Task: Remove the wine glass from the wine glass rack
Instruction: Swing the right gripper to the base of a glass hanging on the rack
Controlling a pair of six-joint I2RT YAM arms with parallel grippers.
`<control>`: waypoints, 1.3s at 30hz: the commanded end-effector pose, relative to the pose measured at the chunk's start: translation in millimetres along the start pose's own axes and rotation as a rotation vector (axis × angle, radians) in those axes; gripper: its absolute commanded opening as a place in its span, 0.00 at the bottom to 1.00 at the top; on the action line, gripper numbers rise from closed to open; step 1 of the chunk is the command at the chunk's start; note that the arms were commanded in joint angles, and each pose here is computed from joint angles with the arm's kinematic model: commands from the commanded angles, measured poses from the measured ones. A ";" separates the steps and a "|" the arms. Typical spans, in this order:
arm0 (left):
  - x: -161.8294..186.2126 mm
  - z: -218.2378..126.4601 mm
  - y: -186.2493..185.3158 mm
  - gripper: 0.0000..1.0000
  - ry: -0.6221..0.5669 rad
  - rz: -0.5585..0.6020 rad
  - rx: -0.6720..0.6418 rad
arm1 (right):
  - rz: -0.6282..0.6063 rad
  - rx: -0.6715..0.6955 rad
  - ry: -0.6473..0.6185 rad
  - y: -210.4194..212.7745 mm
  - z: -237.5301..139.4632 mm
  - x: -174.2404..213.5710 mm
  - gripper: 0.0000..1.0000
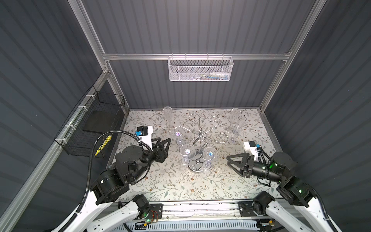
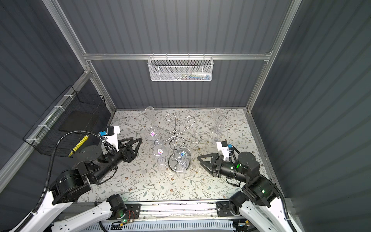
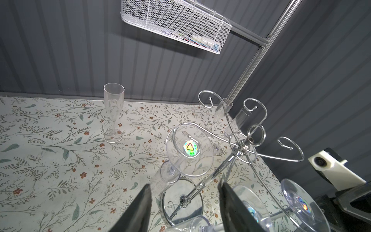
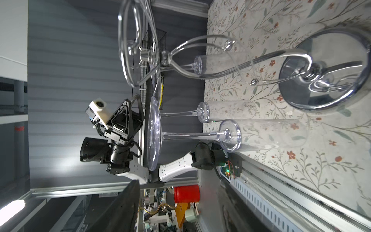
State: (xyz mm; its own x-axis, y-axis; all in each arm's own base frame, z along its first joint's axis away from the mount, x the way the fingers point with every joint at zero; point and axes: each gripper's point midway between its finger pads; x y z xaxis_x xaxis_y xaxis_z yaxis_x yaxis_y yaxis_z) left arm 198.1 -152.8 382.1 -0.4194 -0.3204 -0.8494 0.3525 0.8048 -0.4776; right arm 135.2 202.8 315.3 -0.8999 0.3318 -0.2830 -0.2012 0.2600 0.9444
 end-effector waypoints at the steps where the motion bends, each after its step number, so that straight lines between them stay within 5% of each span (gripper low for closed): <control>1: -4.6 -2.9 1.0 0.56 -0.023 -0.022 -0.001 | -0.047 -0.057 -0.050 20.9 10.3 -12.7 0.63; 23: -2.6 -6.3 7.2 0.56 -0.024 -0.020 -0.020 | 0.010 -0.067 -0.019 16.8 35.3 -14.3 0.44; 39: -2.0 -7.6 7.8 0.56 -0.023 -0.028 -0.019 | 0.016 -0.066 -0.006 14.8 38.1 -9.4 0.20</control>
State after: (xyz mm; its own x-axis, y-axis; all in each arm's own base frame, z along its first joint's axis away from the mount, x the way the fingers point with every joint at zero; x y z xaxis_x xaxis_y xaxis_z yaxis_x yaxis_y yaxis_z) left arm 196.3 -146.7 384.8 -0.4082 -0.3436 -0.8458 0.3417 0.8016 -0.4906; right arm 156.6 239.5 324.9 -0.9059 0.3349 -0.2591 -0.2008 0.1989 0.9592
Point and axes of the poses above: each gripper's point midway between its finger pads, its own z axis out along the fingers, its own y axis along the line the jaws close on, x = y × z, and after that the axes turned 8 degrees about -z, right-handed
